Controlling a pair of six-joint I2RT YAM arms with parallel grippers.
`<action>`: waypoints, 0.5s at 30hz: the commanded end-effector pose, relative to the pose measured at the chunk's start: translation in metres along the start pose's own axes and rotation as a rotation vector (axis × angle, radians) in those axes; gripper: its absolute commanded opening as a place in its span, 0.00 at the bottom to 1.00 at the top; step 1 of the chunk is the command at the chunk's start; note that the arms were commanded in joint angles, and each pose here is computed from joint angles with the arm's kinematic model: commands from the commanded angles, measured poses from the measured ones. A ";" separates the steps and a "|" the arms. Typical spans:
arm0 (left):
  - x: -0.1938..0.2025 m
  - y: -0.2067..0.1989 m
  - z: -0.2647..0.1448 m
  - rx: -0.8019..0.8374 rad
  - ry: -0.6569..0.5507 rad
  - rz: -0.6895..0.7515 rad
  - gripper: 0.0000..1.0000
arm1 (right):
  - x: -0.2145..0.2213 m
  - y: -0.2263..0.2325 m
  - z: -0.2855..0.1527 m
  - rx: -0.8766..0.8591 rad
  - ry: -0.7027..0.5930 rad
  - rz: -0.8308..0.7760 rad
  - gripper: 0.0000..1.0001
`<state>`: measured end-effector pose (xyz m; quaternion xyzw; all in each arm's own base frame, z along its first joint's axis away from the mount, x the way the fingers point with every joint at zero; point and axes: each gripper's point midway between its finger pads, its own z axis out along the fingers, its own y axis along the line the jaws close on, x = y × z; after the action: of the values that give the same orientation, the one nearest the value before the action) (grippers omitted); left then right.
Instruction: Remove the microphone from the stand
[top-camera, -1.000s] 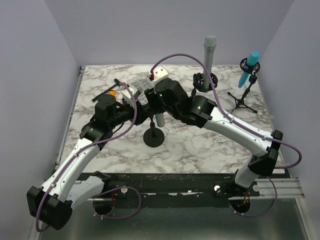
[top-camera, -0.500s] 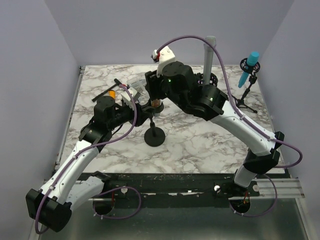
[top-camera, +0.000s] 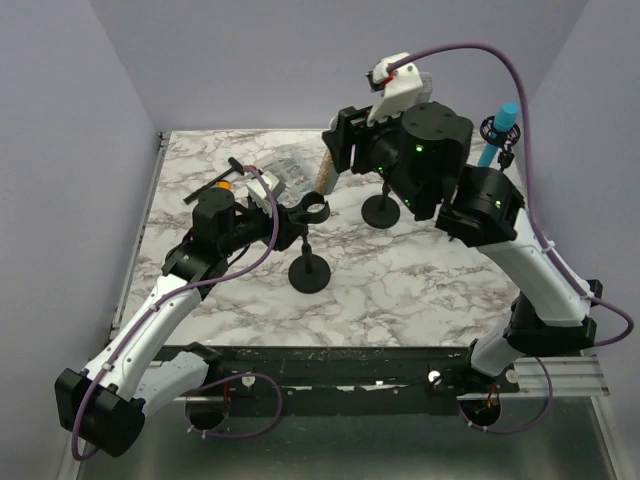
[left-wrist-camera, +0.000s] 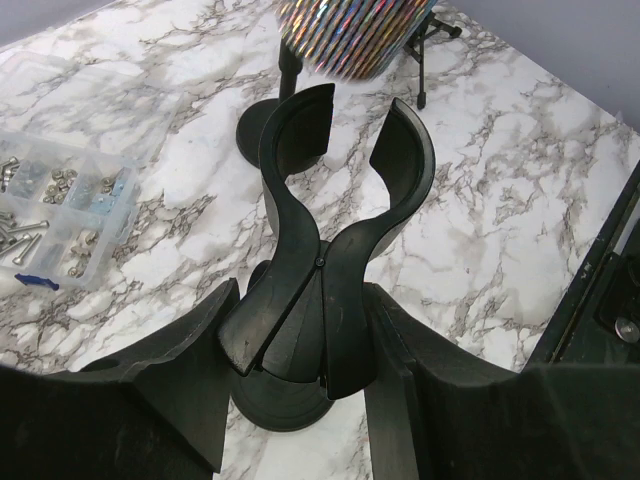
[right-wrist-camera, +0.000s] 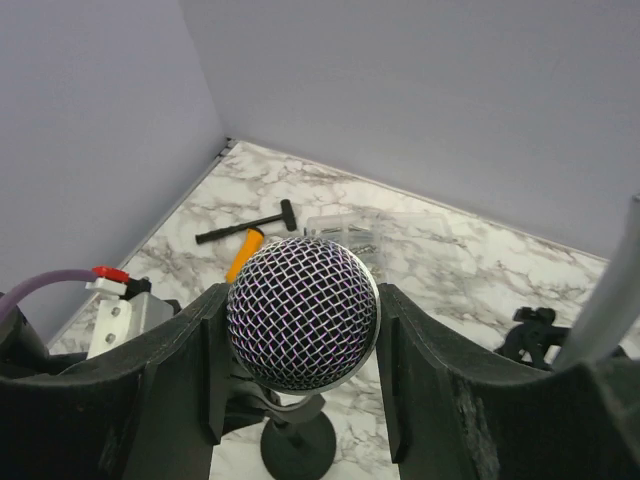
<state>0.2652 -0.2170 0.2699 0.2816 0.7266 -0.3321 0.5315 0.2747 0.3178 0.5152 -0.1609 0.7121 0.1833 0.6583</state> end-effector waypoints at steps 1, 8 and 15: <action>0.003 -0.005 0.000 0.016 0.033 -0.044 0.03 | -0.043 -0.053 -0.045 0.124 -0.121 0.030 0.01; -0.017 0.000 0.001 -0.015 -0.007 -0.035 0.03 | -0.010 -0.077 -0.076 0.148 -0.060 0.050 0.01; -0.070 0.014 0.014 -0.078 -0.118 -0.016 0.00 | 0.086 -0.079 -0.090 0.120 0.124 0.069 0.01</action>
<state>0.2810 -0.2193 0.2777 0.2582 0.7451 -0.3260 0.5215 0.2316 0.1994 0.4888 -0.1020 0.7256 0.1526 0.6632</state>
